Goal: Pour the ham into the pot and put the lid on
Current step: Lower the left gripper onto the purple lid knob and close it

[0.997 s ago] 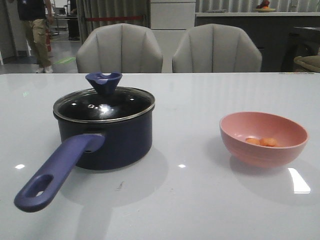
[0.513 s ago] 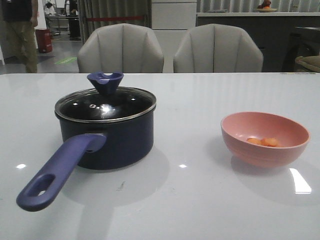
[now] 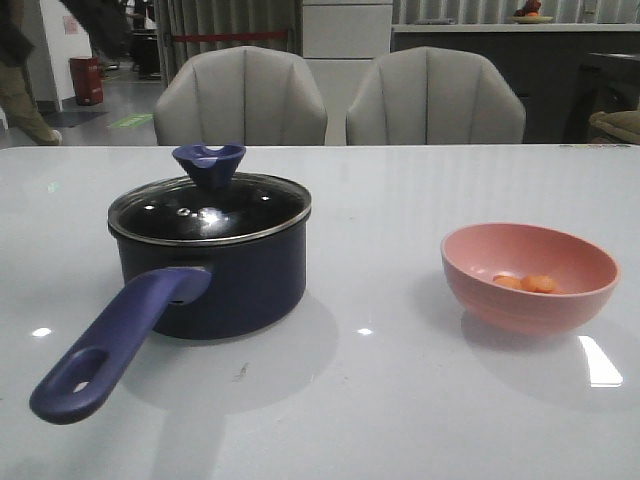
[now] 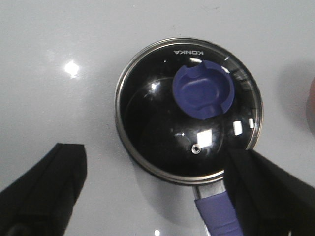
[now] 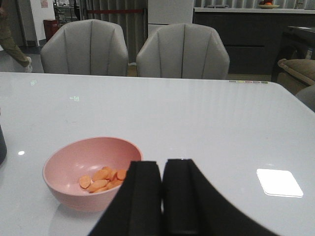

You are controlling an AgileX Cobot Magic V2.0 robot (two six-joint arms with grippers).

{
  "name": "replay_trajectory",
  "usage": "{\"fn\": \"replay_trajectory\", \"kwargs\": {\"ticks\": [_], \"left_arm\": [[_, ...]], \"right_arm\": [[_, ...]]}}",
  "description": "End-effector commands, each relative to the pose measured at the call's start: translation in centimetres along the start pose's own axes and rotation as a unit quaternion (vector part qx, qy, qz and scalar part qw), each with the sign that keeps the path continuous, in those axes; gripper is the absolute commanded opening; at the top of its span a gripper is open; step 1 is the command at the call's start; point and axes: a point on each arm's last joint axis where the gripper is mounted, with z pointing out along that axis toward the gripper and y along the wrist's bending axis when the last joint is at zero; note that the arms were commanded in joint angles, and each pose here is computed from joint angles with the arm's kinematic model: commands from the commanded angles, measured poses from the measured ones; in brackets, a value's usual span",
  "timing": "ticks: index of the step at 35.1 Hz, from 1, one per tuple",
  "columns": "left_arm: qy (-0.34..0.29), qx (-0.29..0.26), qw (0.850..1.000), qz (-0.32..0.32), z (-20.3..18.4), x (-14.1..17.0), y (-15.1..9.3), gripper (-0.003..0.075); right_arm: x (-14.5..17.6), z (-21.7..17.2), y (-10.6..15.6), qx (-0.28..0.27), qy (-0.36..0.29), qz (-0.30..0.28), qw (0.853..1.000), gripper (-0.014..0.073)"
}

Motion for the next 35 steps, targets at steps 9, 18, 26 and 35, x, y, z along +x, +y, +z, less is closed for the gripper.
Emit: {"fn": "replay_trajectory", "kwargs": {"ticks": [9,18,26,35], "left_arm": [[0.01,-0.013,1.0,0.022,2.7,-5.2,-3.4,0.0586],[0.048,-0.05,0.997,0.026,4.9,-6.4,-5.1,0.0585],[0.071,-0.056,0.996,0.018,6.4,-6.7,-5.6,0.0585],[0.082,-0.06,0.995,-0.004,7.6,-6.6,-5.6,0.0585]], "right_arm": [[-0.9,-0.2,0.1,-0.003,-0.047,-0.005,0.999,0.016],[-0.9,-0.2,0.1,-0.003,-0.048,-0.005,0.999,0.016],[-0.9,-0.2,0.1,-0.003,-0.048,-0.005,0.999,0.016],[-0.9,-0.2,0.1,-0.003,-0.048,-0.005,0.999,0.016]]}}
